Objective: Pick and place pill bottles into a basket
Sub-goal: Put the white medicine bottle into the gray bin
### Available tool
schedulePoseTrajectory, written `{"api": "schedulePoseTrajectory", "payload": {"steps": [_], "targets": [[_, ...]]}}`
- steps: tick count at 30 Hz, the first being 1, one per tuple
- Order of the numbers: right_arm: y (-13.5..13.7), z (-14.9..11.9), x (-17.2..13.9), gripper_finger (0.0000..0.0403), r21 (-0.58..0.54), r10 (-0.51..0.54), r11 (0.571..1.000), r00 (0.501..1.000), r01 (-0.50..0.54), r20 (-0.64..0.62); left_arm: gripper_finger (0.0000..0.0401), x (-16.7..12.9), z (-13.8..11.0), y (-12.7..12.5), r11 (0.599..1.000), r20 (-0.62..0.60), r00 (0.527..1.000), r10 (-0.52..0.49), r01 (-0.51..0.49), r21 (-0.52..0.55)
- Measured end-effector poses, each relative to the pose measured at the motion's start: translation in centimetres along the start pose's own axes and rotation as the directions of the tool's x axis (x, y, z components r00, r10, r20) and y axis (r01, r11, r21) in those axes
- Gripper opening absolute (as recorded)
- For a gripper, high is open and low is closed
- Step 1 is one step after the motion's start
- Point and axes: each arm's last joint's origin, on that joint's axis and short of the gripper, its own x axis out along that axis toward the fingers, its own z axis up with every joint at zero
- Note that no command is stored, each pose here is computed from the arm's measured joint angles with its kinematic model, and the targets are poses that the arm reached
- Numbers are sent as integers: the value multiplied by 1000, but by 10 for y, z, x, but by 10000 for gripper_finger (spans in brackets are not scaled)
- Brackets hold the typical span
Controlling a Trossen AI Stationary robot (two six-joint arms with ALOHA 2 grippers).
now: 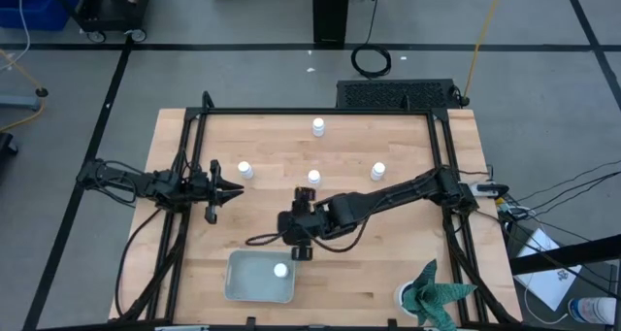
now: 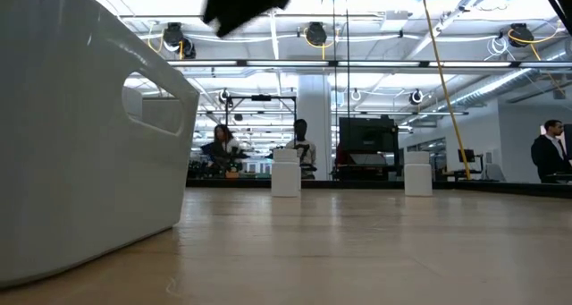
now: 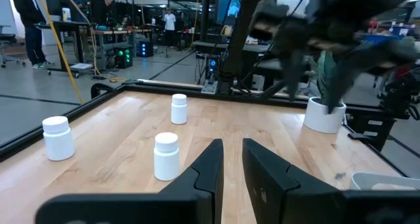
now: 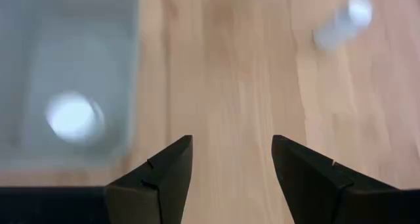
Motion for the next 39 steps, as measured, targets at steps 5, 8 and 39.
{"api": "schedulePoseTrajectory", "payload": {"steps": [5, 8, 39], "targets": [[-15, -4, -10, 192, 86, -26, 996, 998, 31, -62, 63, 0, 0, 0, 1000, 0, 1000, 0, 0, 0], [-27, -1, -23, 185, 140, -32, 989, 999, 37, -40, 63, 0, 0, 0, 1000, 0, 1000, 0, 0, 0], [-188, -179, -71, 304, 827, 57, 484, 934, 284, -354, 63, 0, 0, 0, 1000, 1, 1000, 0, 0, 0]]}}
